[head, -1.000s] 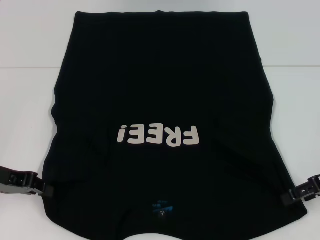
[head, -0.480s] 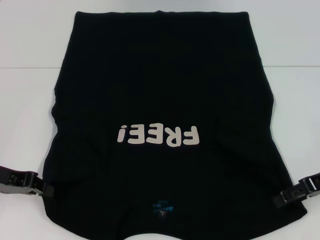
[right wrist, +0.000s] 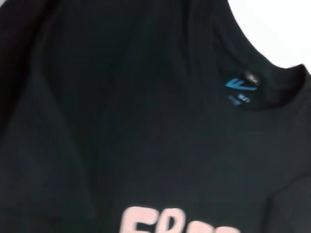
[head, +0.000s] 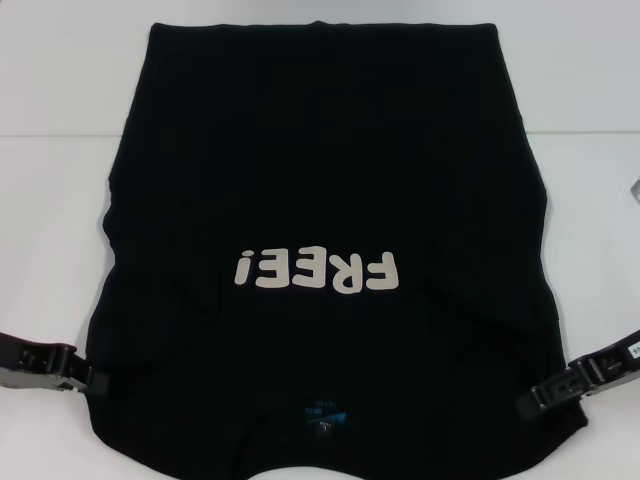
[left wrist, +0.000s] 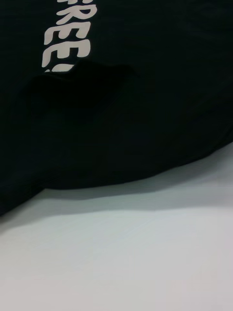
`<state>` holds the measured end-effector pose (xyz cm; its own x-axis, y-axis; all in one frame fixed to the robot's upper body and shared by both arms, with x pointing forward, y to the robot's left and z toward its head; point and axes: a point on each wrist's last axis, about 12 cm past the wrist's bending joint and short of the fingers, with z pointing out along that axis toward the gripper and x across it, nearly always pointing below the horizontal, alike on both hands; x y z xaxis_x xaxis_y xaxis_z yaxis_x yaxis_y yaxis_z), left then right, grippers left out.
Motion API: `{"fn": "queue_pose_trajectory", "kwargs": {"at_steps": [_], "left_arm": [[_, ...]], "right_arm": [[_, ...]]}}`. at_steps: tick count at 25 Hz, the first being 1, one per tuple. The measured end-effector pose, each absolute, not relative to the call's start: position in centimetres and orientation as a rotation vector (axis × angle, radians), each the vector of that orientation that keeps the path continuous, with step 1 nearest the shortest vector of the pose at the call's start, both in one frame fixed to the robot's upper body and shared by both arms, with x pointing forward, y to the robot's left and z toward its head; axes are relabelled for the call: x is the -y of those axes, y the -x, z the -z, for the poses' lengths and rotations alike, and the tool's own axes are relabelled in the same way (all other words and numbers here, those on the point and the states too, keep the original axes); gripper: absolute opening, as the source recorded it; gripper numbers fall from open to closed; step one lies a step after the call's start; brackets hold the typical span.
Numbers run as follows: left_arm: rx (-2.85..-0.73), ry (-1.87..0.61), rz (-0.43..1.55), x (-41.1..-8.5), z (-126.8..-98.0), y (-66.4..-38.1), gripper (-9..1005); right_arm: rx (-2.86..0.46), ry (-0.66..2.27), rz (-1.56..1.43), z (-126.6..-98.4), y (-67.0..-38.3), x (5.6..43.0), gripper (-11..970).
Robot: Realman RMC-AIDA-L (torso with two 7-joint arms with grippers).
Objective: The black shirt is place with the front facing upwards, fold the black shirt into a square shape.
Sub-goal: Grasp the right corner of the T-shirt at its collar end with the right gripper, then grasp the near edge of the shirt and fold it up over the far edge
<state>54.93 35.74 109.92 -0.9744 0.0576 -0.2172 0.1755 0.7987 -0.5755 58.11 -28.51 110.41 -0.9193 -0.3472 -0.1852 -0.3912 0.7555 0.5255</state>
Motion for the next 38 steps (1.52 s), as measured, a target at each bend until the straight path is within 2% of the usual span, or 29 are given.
{"fn": "queue_pose_trajectory", "kwargs": {"at_steps": [11, 17, 27, 33, 38], "left_arm": [[-2.799, -0.183, 0.931, -35.7, -109.8, -54.9, 31], [-2.8, -0.191, 0.938, -35.6, -109.8, -54.8, 32], [-2.794, -0.201, 0.964, -35.5, -110.1, -54.8, 32], [-2.805, -0.3, 1.09, -34.8, -110.3, -54.2, 32], [-2.817, -0.419, 1.275, -34.8, -110.9, -53.0, 32]], "right_arm": [[-2.864, 0.636, -0.864, -110.5, -58.3, 28.3, 880], [-2.878, 0.657, -0.842, -110.4, -58.3, 28.2, 723], [-2.886, 0.659, -0.837, -110.5, -58.3, 28.3, 277], [-2.879, 0.725, -0.844, -111.3, -58.3, 28.8, 71], [-2.88, 0.898, -0.895, -112.6, -57.7, 29.9, 68]]}}
